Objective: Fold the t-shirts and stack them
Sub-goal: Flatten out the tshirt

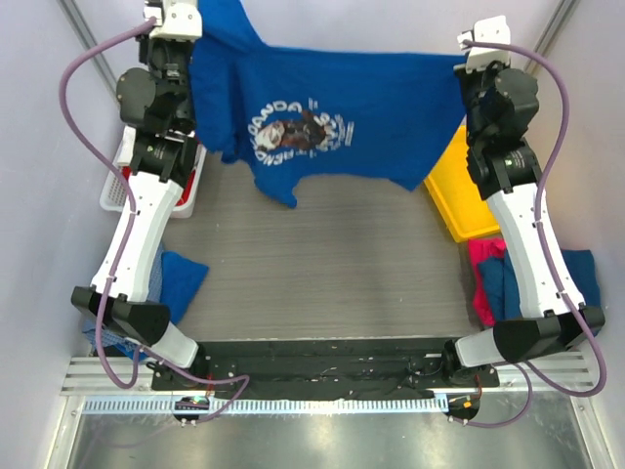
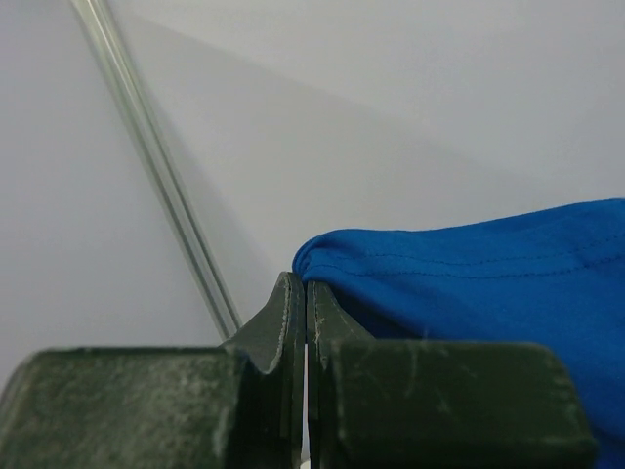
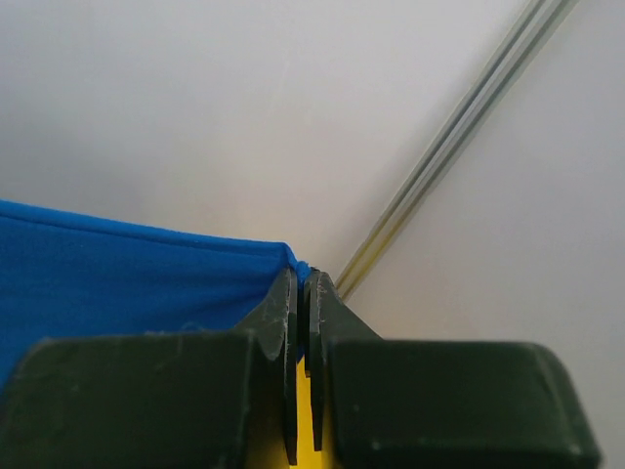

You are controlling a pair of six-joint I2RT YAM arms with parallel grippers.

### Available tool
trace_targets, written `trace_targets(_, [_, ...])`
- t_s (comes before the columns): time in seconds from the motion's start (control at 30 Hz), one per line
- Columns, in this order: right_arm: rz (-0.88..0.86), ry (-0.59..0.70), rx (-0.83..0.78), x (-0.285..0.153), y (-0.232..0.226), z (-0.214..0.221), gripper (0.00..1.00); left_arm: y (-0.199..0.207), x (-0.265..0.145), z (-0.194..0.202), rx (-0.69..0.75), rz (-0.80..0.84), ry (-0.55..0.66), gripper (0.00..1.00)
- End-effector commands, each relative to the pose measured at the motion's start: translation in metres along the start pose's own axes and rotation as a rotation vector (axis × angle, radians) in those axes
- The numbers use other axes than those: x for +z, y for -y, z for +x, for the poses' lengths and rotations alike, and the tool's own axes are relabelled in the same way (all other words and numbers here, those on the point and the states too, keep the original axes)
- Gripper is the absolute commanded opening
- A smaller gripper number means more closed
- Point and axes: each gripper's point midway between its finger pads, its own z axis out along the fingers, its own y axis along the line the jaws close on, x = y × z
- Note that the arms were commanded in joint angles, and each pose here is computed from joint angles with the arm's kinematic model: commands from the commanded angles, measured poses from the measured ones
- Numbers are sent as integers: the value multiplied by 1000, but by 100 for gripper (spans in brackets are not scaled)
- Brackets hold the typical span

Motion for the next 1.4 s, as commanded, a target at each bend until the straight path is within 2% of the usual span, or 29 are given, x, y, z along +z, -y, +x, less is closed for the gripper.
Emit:
trace_targets(0.0, [2,-33,10,-3,-3,15,1,-12,-2,11,21,-54,-36,0])
trace_targets(0.17, [46,-10,14,15,1,3,1,-27,15,9,-24,-119,-23,0])
trace_targets(0.23, [51,-31,-1,33,-7,12,1,-21,28,23,-34,-127,-33,0])
trace_targets(0.27, [76,-1,8,37,0,-3,1,-28,34,15,-48,-140,-8,0])
trace_targets(0.3, [67,-28,-6,54,-14,11,1,-15,44,32,-44,-130,-26,0])
trace_targets(0.33, [75,-23,-6,61,-14,9,1,-25,52,22,-51,-158,1,0])
trace_targets(0.37, [102,9,8,65,-5,-6,1,-25,58,24,-52,-166,8,0])
trace_targets(0.4, [97,-10,0,81,-17,6,1,-27,64,27,-52,-177,15,0])
trace_targets(0.43, [127,28,21,85,-7,-10,1,-22,74,33,-66,-187,28,0])
trace_targets(0.53, [150,34,30,103,-13,-6,1,-21,83,29,-93,-204,85,0])
trace_targets(0.6, [174,72,40,105,-6,-19,1,-19,83,22,-124,-189,116,0])
trace_targets(0.77, [211,140,84,92,16,-49,1,-38,73,-2,-183,-224,155,0])
trace_targets(1.1, [256,237,111,51,57,-99,1,-102,50,-64,-180,-366,268,0])
trace_targets(1.2, [253,227,107,39,61,-97,1,-117,41,-71,-166,-411,257,0])
trace_targets(1.27, [227,192,102,38,53,-82,1,-121,38,-69,-168,-416,231,0])
trace_targets(1.3, [214,180,100,36,50,-76,1,-110,41,-50,-147,-398,174,0])
trace_targets(1.37, [180,131,90,30,39,-53,1,-111,33,-44,-155,-387,130,0])
